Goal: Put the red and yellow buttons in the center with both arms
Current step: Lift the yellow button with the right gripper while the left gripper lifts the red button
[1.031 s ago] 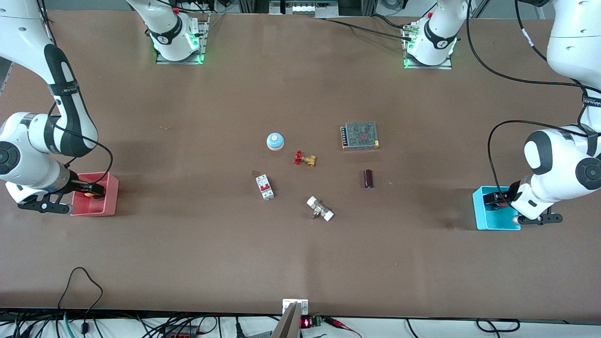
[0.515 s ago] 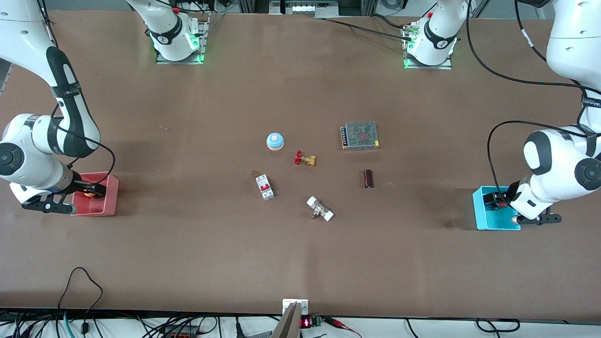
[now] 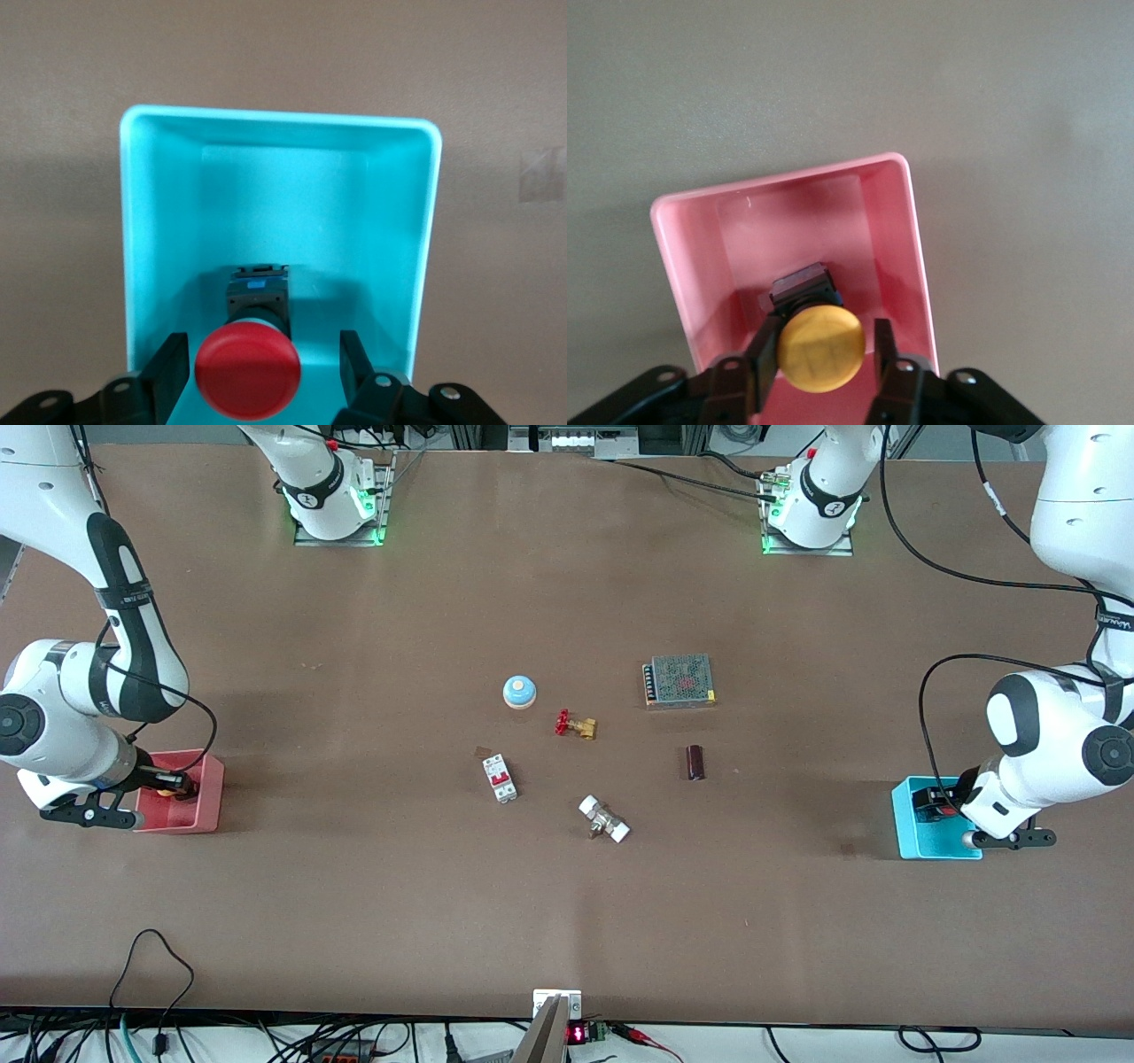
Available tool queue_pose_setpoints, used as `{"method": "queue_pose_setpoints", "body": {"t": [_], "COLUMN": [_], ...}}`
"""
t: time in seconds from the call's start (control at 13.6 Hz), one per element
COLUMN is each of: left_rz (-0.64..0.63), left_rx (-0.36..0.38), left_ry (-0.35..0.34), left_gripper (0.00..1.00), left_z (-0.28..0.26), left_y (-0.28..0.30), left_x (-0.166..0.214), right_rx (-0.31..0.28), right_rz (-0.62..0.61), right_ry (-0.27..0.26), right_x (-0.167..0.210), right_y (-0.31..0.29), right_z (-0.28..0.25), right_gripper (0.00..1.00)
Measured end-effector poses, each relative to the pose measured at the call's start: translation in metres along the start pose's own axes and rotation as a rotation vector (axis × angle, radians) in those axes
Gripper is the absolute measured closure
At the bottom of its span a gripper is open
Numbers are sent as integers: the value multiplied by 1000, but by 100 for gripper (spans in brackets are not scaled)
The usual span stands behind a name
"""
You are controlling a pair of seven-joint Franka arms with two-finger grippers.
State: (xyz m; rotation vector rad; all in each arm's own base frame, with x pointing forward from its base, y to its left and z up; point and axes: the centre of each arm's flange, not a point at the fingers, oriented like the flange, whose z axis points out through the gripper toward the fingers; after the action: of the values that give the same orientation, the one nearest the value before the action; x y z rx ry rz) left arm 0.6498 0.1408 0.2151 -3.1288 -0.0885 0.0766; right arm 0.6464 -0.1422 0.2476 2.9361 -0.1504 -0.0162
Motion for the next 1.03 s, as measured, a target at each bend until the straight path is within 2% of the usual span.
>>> {"method": "queue_pose_setpoints", "body": {"t": [0.07, 0.15, 0.22, 0.29, 0.37, 0.44, 0.52, 0.66, 1.03], "left_rz": [2, 3, 7, 8, 9, 10, 10, 14, 14], "left_rx": [0, 0, -1, -1, -1, -1, -1, 0, 2], "left_ry": [0, -1, -1, -2, -2, -1, -1, 1, 14], "left_gripper": [29, 30, 35, 36, 41, 52, 52, 66, 67], "left_z": [0, 1, 1, 2, 2, 2, 1, 1, -4], "left_y": [-2, -3, -3, -3, -3, -3, -3, -3, -3], "left_x": [0, 0, -1, -1, 0, 0, 0, 0, 3], "right_rx": [0, 0, 0, 0, 0, 0, -1, -3, -19], "right_rz": [0, 0, 0, -2, -5, -12, -18, -26, -76], "right_ry": [0, 0, 0, 1, 3, 7, 13, 22, 6], "right_x": [0, 0, 0, 0, 0, 1, 2, 4, 0], "right_y": [0, 0, 0, 0, 0, 1, 1, 3, 7], "right_z": [0, 0, 0, 0, 0, -2, -5, -12, -73], "right_gripper": [52, 56, 56, 59, 59, 59, 59, 59, 59]}}
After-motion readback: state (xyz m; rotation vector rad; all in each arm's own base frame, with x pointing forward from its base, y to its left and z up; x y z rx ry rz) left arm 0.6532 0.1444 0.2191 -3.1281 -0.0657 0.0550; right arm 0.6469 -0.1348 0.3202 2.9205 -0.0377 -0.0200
